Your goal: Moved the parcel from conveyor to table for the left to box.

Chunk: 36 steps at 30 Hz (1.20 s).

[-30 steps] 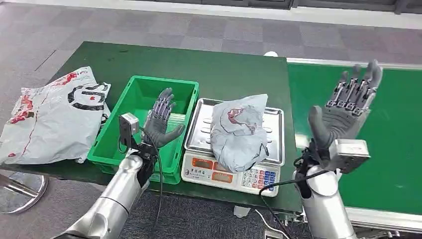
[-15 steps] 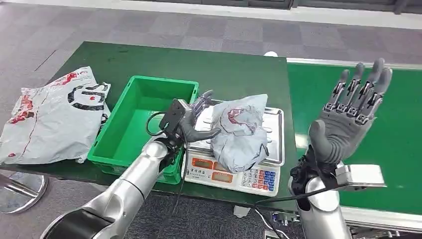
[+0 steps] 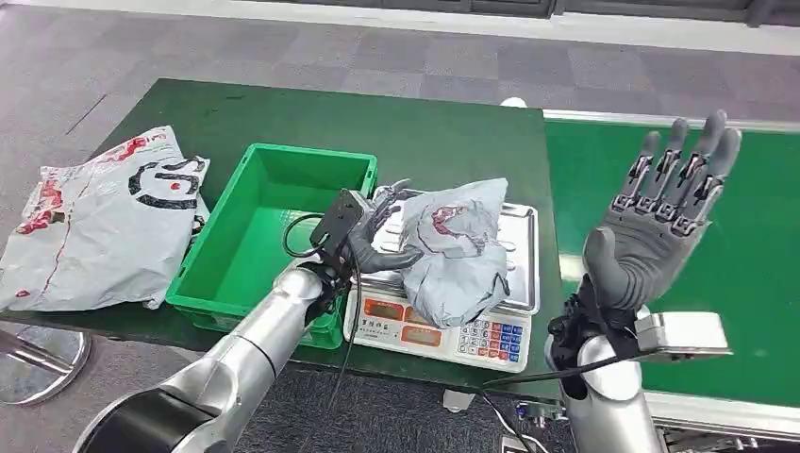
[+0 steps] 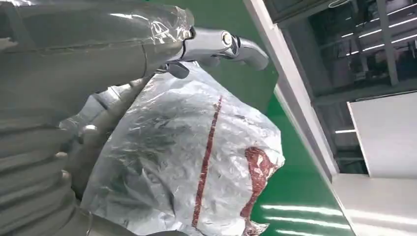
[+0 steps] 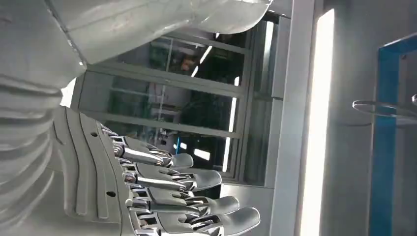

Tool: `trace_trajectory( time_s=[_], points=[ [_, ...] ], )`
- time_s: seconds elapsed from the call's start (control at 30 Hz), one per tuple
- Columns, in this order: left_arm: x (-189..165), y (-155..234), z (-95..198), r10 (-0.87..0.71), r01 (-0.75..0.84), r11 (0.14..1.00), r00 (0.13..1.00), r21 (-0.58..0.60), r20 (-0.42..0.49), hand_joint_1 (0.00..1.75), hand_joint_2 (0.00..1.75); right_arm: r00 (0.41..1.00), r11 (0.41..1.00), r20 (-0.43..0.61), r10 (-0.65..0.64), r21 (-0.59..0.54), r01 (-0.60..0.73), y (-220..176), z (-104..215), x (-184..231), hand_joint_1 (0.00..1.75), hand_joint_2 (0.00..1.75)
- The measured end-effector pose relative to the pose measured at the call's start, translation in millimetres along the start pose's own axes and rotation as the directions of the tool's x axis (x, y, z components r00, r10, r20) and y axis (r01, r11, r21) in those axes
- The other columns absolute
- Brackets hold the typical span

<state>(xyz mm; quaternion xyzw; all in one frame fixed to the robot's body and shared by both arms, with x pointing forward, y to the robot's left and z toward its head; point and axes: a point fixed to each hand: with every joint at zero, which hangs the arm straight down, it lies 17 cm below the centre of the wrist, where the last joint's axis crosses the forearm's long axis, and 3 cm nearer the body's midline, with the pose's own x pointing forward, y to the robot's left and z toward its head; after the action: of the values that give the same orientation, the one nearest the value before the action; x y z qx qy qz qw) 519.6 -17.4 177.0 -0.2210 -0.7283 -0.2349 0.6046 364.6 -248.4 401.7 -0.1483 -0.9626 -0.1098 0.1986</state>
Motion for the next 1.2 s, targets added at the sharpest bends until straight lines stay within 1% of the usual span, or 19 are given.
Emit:
trace_trajectory(
  time_s=[0.23,0.3,0.4,0.47,0.57,0.6,0.73,0.8,1.0,1.1,1.2],
  points=[
    [-2,0,0,0.000,0.000,1.000,1.000,-0.001,-0.007,0.00,1.75,1.000,1.000,0.000,0.000,0.000,0.000,0,0,0,0.00,1.75],
    [-6,-3,0,-0.019,0.018,1.000,0.999,-0.015,-0.031,0.00,1.75,1.000,1.000,0.000,-0.005,0.004,0.005,1,0,0,0.00,1.75],
    [-23,-21,1,-0.035,0.027,0.997,0.991,-0.071,-0.126,0.00,1.75,1.000,1.000,0.006,-0.009,0.023,0.009,6,1,2,0.00,1.75],
    [-40,-31,4,-0.049,0.029,0.995,0.975,-0.093,-0.218,0.00,1.75,1.000,0.999,0.010,-0.011,0.032,0.011,10,1,4,0.00,1.75],
    [-65,-38,9,-0.141,0.109,0.988,0.932,-0.113,-0.335,0.00,1.75,1.000,0.999,0.010,-0.015,0.049,0.015,16,3,5,0.00,1.75],
    [-71,-39,11,-0.168,0.133,0.984,0.919,-0.122,-0.357,1.75,1.75,1.000,0.998,0.009,-0.016,0.053,0.016,17,4,4,0.00,1.75],
    [-83,-40,16,-0.272,0.229,0.961,0.883,-0.155,-0.382,1.75,1.75,1.000,0.997,-0.005,-0.010,0.076,0.010,24,9,-1,0.00,1.75],
    [-85,-40,17,-0.348,0.305,0.937,0.865,-0.172,-0.360,1.75,1.75,1.000,0.997,-0.026,-0.004,0.072,0.006,25,11,-6,0.00,1.75],
    [-91,-41,19,-0.484,0.436,0.874,0.809,-0.212,-0.334,1.75,1.75,0.998,0.997,-0.058,-0.001,0.073,0.006,26,16,-16,0.00,1.75],
    [-92,-41,19,-0.517,0.468,0.856,0.791,-0.220,-0.327,1.75,1.75,0.998,0.997,-0.067,-0.004,0.077,0.010,28,18,-18,0.00,1.75],
    [-89,-43,18,-0.508,0.464,0.861,0.805,-0.207,-0.307,1.75,1.75,0.997,0.997,-0.076,-0.005,0.077,0.011,29,20,-20,0.00,1.75]
  ],
)
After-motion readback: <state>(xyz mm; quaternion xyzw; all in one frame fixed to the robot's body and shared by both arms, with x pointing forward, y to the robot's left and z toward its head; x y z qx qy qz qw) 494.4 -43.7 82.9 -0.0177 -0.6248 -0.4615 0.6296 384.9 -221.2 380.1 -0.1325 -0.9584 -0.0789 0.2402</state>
